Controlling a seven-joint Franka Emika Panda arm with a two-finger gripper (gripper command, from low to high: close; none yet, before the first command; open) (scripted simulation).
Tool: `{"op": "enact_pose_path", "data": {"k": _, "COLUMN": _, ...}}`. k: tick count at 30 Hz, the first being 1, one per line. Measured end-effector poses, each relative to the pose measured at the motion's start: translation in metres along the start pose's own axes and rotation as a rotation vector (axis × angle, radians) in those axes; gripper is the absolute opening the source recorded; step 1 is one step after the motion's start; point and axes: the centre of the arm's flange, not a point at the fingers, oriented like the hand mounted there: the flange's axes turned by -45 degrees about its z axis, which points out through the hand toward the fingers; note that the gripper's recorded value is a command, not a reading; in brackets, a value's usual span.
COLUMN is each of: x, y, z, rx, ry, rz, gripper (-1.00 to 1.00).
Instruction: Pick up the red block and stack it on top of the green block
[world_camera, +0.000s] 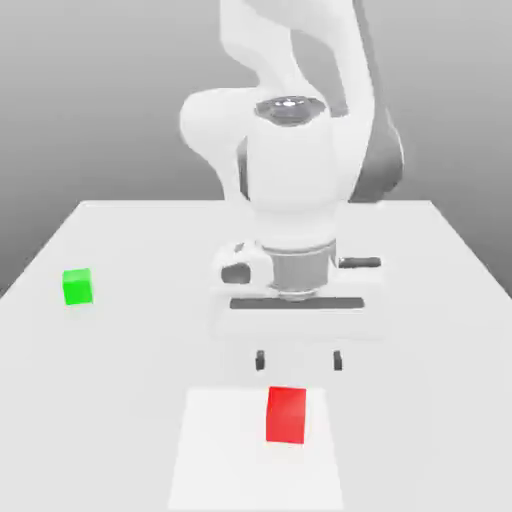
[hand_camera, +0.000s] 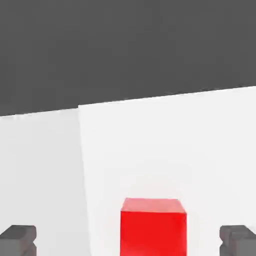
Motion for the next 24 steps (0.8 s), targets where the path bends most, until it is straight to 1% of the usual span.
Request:
{"op": "enact_pose_path", "data": {"k": 11, "x": -0.005, "y": 0.001, "z": 0.067, "rx": -0.011, "ry": -0.009, "rz": -0.002, "gripper": 0.00}}
{"op": "enact_pose_path", "data": {"k": 12, "x": -0.006, "y": 0.001, "z": 0.070, "rx": -0.011, "ry": -0.011, "rz": -0.001, "gripper": -1.00}}
{"op": "enact_pose_path", "data": {"k": 18, "x": -0.006, "y": 0.001, "z": 0.072, "rx": -0.011, "ry": -0.011, "rz": 0.000, "gripper": -1.00}}
{"op": "enact_pose_path", "data": {"k": 24, "x": -0.001, "y": 0.000, "z": 0.041, "rx": -0.012, "ry": -0.001, "rz": -0.005, "gripper": -1.00}}
